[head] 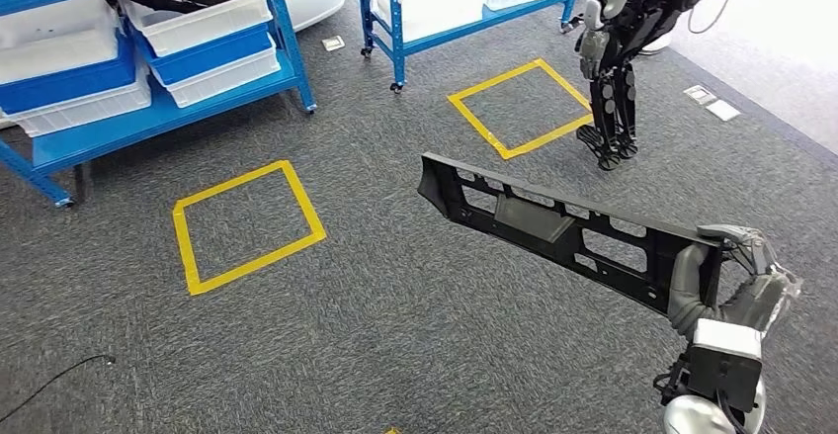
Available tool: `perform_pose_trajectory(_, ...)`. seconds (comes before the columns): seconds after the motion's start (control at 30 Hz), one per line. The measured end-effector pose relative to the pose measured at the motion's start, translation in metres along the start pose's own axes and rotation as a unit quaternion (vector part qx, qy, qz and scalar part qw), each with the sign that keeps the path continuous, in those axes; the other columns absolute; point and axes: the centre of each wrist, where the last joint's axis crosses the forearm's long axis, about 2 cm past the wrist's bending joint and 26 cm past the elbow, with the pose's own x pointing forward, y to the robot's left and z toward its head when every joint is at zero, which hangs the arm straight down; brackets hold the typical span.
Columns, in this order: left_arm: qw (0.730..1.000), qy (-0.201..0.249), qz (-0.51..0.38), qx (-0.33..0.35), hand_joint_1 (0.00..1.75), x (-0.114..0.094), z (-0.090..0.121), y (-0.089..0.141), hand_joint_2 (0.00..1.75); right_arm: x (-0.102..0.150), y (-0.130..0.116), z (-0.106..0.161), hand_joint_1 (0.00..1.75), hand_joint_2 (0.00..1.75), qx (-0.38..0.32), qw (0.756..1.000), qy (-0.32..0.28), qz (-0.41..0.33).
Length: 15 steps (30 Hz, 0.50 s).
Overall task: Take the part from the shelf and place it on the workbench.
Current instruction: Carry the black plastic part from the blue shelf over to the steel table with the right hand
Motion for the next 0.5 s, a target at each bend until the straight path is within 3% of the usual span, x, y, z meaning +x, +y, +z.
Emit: perform_pose_trajectory(0.5,1.0,0.005,0.01,0.006,0.0,-0.0028,0.0026,-0.0084,1.75,-0.0058,0.0099,-0.0013,1.75,1.75,0.022,0.999,0.008,-0.03)
